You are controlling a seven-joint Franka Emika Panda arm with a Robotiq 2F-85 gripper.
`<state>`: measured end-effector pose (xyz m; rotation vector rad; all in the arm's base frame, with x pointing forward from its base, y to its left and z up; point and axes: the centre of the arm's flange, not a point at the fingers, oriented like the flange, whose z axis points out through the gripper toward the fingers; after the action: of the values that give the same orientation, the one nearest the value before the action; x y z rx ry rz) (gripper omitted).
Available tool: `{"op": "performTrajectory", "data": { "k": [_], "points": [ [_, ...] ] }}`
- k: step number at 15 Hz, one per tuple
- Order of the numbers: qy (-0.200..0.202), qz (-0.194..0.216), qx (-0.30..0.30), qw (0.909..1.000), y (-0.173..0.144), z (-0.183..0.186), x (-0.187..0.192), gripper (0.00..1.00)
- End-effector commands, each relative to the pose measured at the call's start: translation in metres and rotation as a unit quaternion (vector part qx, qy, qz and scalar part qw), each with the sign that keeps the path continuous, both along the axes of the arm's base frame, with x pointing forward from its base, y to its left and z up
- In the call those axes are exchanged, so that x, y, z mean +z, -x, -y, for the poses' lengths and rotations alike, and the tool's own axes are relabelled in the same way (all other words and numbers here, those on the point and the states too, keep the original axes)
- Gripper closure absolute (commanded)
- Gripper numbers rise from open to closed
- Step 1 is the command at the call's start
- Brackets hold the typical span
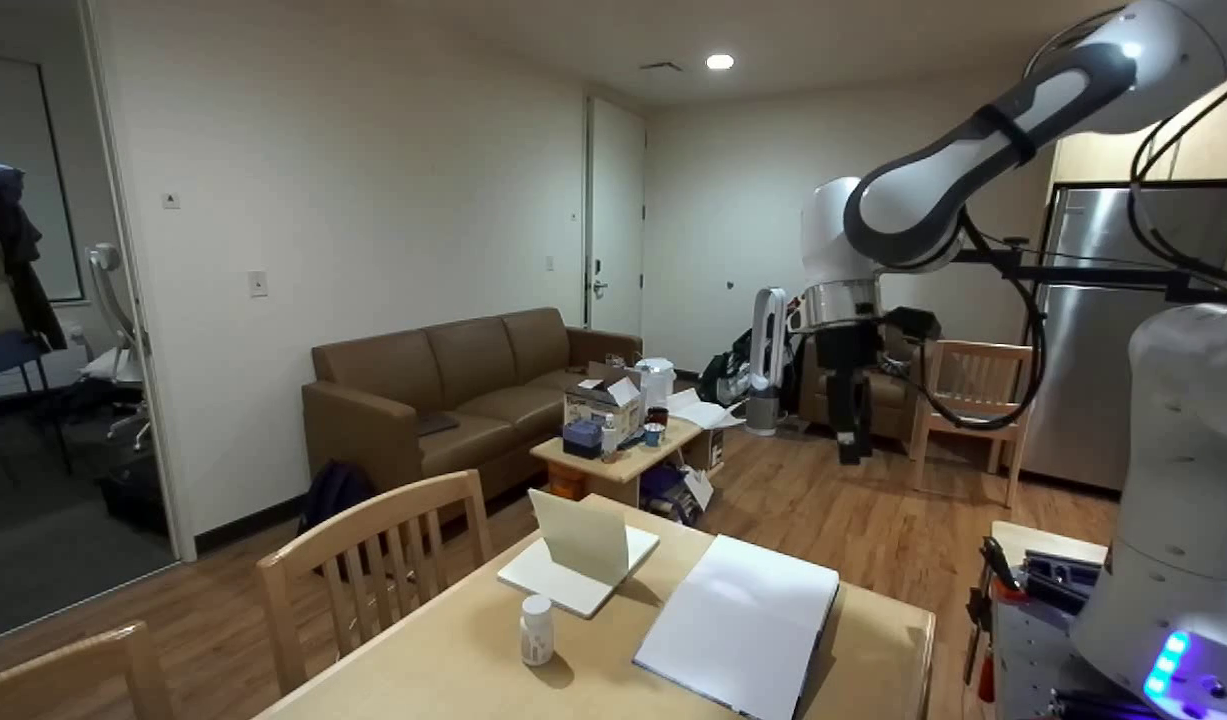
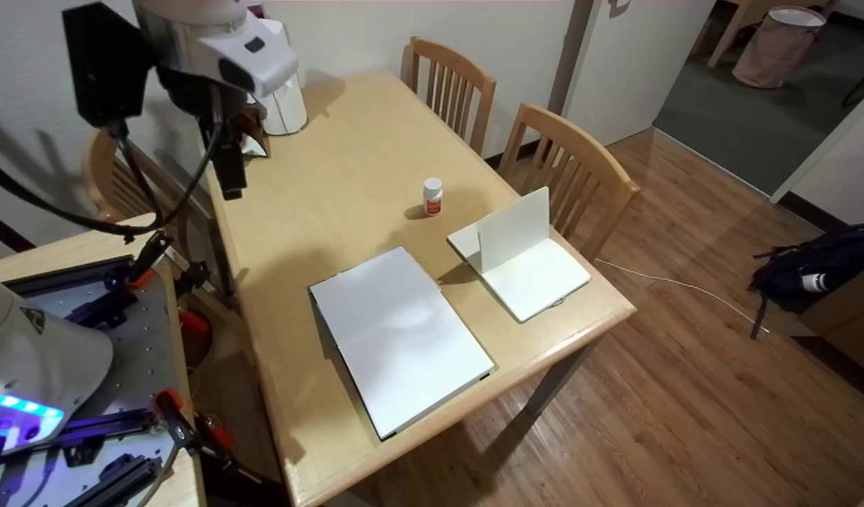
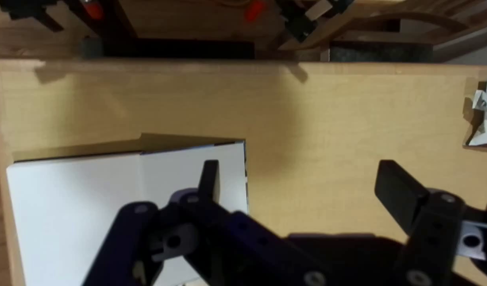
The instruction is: Close the open book on the left
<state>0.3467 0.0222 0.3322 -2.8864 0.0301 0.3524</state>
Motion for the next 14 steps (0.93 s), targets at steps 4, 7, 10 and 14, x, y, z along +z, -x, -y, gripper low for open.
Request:
{"op": "performTrajectory", "data": {
  "k": [4,7,10,14],
  "points": [
    [-0.068,-0.127,0.023,0.9894,0.018,0.005,-0.074,0.00],
    [-0.061,-0.126,0.020,0.9900,0.026,0.001,-0.074,0.00],
    [-0.072,-0.139,0.019,0.9876,0.028,0.001,-0.085,0.00],
    [-0.033,-0.099,0.076,0.9916,0.030,0.005,-0.090,0.00]
  ]
}}
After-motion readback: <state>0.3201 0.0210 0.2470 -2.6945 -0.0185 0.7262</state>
